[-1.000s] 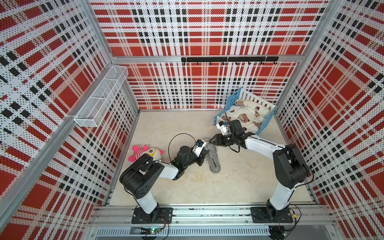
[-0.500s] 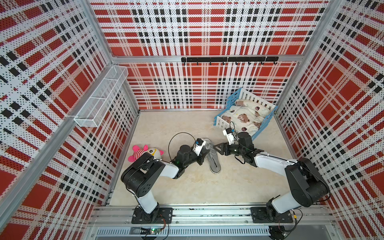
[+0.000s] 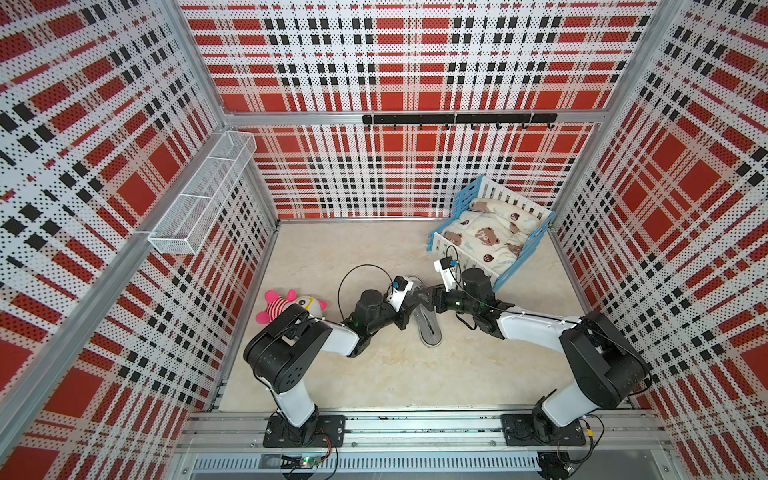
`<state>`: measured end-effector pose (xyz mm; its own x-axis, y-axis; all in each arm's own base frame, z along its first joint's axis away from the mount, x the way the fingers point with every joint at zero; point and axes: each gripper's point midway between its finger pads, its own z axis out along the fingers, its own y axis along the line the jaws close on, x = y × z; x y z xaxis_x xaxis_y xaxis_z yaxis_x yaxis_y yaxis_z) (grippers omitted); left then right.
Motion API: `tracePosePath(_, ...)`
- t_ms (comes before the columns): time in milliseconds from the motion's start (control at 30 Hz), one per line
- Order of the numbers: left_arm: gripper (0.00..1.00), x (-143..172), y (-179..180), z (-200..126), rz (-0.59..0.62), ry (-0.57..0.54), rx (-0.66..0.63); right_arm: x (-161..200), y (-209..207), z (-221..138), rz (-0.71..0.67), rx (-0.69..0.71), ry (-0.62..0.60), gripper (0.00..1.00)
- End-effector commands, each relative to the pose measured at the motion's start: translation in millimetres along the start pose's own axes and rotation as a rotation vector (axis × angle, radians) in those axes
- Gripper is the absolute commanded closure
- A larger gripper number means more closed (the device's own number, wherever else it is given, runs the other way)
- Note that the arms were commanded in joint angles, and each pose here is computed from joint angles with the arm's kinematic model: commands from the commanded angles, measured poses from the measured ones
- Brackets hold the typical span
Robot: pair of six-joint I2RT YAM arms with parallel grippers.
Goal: Tie the shoes
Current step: Wrap the shoelace around the shoelace.
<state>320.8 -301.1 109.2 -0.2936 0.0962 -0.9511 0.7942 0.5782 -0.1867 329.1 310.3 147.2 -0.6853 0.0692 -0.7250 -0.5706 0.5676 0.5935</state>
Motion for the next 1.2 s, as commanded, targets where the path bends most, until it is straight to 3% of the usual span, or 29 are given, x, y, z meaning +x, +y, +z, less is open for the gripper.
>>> tracePosePath(0,1.0,-10,-6,5,0.011,-0.029,0.026,-7,3,8,0.0,0.014,-0.019,0.44)
tracePosePath(500,1.0,-10,-8,7,0.011,-0.028,0.032,5,-2,24,0.024,0.083,0.006,0.62)
tracePosePath(600,1.0,-9,-8,8,0.01,-0.026,0.03,6,-4,25,0.025,0.096,0.007,0.73)
tracePosePath(767,1.0,-8,-4,9,0.001,-0.025,0.013,3,-6,21,0.023,0.119,-0.005,1.0)
tracePosePath(867,1.0,-7,0,7,-0.017,-0.024,0.004,0,-5,19,0.018,0.124,-0.014,1.0)
tracePosePath(900,0.99,-7,2,5,-0.028,-0.025,-0.001,0,-5,18,0.018,0.125,-0.017,1.0)
tracePosePath(1033,0.72,-10,9,-7,-0.057,-0.04,-0.017,-4,-4,16,0.013,0.122,-0.028,1.0)
tracePosePath(1167,0.61,-17,19,-26,-0.105,-0.081,-0.027,-10,-5,14,0.019,0.111,-0.039,1.0)
